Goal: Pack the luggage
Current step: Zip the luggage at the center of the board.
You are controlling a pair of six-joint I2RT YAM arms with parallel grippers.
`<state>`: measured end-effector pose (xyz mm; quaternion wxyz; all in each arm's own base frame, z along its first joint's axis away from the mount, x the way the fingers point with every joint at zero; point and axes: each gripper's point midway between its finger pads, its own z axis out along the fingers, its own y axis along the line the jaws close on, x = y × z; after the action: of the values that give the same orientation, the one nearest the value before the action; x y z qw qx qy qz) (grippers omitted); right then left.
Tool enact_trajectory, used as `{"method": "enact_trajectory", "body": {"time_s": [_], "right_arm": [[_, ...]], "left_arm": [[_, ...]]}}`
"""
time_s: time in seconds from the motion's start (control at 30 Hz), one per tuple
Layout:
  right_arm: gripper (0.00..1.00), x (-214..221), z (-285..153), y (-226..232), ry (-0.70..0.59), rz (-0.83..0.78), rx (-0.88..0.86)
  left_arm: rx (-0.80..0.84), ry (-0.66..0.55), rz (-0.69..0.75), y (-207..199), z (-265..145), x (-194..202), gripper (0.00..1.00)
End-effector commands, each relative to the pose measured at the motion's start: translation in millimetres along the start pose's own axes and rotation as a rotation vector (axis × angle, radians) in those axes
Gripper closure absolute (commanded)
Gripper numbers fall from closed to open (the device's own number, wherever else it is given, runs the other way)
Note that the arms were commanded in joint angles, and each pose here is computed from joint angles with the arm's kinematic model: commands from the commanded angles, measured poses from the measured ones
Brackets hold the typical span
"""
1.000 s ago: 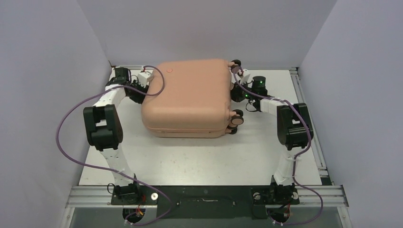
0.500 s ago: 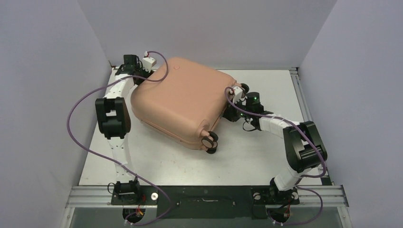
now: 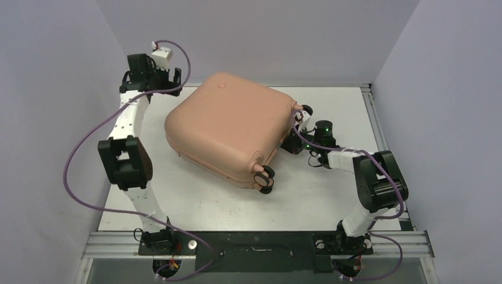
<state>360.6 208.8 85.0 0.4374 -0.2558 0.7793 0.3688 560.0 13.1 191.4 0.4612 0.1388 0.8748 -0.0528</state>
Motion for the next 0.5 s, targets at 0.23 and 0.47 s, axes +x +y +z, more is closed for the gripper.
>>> {"method": "enact_trajectory", "body": {"time_s": [0.23, 0.47], "right_arm": [[0.95, -40.7, 3.2, 21.9, -0.174, -0.006, -0.141], [0.95, -51.3, -7.4, -15.0, -0.232, 0.121, -0.087]], "left_arm": [[0.217, -0.644, 0.203, -121.9, -224.7, -181.7, 0.04], [0.753, -0.436, 0.667, -331.9, -262.7, -85.6, 0.04]]}}
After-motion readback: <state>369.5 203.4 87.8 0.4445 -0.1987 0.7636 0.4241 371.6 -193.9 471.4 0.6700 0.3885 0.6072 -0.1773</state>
